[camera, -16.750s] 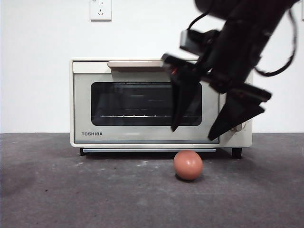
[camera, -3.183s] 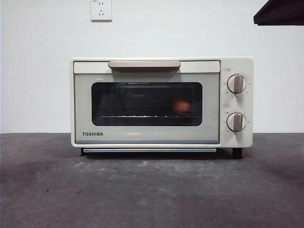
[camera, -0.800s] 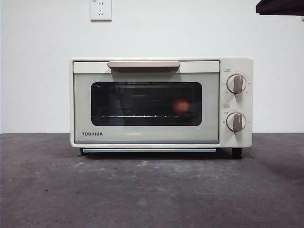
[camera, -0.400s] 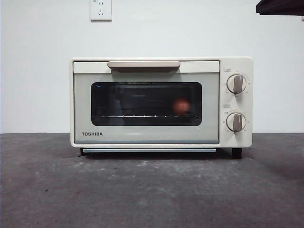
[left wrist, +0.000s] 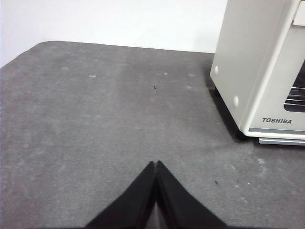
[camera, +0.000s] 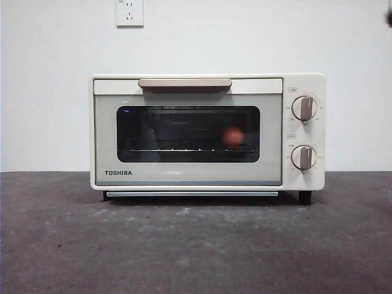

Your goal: Eggoven

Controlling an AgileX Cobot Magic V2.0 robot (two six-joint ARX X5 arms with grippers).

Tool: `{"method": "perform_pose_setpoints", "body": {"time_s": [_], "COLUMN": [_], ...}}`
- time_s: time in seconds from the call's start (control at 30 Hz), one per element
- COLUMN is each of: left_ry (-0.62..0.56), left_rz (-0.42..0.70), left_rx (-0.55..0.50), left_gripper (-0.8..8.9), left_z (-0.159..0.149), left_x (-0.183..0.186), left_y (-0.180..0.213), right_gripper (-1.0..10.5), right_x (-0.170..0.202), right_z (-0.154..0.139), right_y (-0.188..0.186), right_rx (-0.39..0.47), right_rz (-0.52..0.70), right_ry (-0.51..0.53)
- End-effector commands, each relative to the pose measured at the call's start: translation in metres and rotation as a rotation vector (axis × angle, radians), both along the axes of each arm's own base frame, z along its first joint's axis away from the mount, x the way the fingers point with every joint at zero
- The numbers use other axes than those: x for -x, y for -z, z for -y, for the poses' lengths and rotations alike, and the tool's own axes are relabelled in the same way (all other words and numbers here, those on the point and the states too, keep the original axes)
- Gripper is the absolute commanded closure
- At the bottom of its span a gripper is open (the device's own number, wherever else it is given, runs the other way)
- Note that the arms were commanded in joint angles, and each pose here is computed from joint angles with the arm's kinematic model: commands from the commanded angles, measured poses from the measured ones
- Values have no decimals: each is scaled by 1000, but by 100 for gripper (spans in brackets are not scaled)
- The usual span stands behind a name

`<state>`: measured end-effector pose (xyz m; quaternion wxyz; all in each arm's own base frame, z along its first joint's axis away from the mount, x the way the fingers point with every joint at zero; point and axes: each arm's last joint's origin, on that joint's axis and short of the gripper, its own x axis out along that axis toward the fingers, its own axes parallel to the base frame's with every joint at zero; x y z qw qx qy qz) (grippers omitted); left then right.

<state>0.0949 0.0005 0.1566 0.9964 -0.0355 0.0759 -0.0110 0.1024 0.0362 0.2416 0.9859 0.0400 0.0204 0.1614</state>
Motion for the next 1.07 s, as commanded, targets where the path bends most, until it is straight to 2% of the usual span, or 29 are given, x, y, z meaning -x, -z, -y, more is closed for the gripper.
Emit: {"method": "perform_pose_setpoints", "body": {"time_s": [0.03, 0.2, 0.37, 0.53, 0.77, 1.07], "left_ry": [-5, -5, -5, -5, -5, -5], "left_rz": [-28, -28, -28, -28, -28, -29], "left_rx": [1, 1, 1, 1, 1, 1], "left_gripper": [806, 806, 806, 806, 806, 806], "left_z": [0, 0, 0, 0, 0, 0], "left_x": [-1, -1, -1, -1, -1, -1], "left_y": [9, 9, 9, 9, 9, 9], "right_gripper": [943, 943, 943, 943, 943, 943], "right_x": [1, 7, 9, 6, 7, 6], "right_z": [13, 31, 39, 40, 40, 40], "right_y": [5, 20, 47, 75, 92, 89], "right_rx": [45, 56, 44, 18, 38, 35], "right_rz": [28, 70, 64, 15, -145, -117], "right_ry": [113, 287, 373, 384, 381, 390]}}
